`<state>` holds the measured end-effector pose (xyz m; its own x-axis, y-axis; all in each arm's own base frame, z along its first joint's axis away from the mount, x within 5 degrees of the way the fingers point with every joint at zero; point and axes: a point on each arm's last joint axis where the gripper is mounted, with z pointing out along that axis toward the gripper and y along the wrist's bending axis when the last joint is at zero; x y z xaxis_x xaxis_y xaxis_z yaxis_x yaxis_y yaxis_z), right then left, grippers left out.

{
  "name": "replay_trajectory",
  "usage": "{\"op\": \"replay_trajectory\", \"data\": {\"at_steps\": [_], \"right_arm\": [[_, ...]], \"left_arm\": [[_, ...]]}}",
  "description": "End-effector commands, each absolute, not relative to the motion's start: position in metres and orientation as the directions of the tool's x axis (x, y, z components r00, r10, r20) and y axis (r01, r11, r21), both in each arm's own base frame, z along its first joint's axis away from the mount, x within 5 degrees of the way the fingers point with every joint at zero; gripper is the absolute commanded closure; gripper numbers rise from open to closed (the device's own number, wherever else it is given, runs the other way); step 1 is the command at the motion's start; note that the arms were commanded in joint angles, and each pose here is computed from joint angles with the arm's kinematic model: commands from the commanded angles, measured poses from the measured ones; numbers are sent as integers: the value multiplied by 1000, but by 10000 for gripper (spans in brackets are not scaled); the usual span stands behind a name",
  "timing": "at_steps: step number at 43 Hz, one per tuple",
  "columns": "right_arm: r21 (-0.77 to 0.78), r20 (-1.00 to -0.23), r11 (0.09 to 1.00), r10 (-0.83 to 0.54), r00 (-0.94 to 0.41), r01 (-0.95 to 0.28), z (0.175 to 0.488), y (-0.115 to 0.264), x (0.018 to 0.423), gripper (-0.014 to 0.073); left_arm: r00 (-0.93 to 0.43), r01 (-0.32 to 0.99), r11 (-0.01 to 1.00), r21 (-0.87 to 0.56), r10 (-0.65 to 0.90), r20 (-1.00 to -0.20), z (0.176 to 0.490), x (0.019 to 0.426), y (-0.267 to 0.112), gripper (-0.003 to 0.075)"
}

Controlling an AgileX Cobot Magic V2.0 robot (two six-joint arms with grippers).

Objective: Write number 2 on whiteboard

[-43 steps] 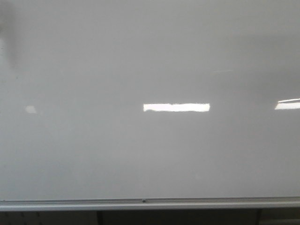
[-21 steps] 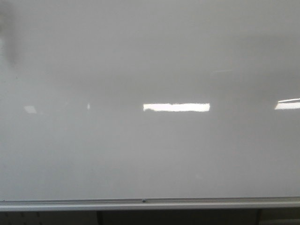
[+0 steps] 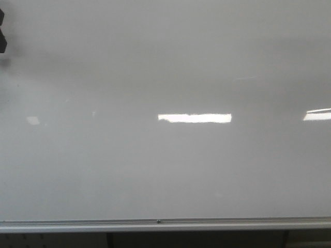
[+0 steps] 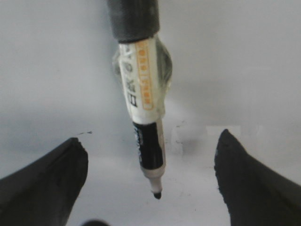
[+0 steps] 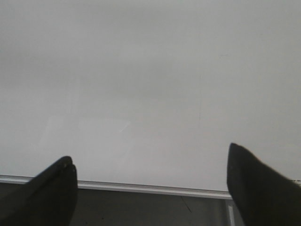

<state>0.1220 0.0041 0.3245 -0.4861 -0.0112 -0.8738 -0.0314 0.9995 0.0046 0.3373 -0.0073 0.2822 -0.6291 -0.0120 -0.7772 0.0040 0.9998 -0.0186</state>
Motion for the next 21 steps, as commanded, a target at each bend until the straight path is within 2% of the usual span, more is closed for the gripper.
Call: {"op": "replay_trajectory", "data": {"at_steps": [1,10,15,21], "right_arm": [[-11,-915,1000,-21,-404,-27,339,3,126,-67],[-11,-915,1000,-21,-404,-27,339,3,126,-67],[-11,-915,1000,-21,-404,-27,339,3,126,-67],[-11,-915,1000,-21,-404,-27,339,3,126,-67]], "left_arm": [[-522,7,999,-31,-23,-853,306,346,-9,174],[-517,7,999,-31,-23,-856,301,355,-9,192],[-506,8,999,-32,-23,-862,302,356,-9,289],[-506,8,999,-32,-23,-862,302,356,-9,443]]}}
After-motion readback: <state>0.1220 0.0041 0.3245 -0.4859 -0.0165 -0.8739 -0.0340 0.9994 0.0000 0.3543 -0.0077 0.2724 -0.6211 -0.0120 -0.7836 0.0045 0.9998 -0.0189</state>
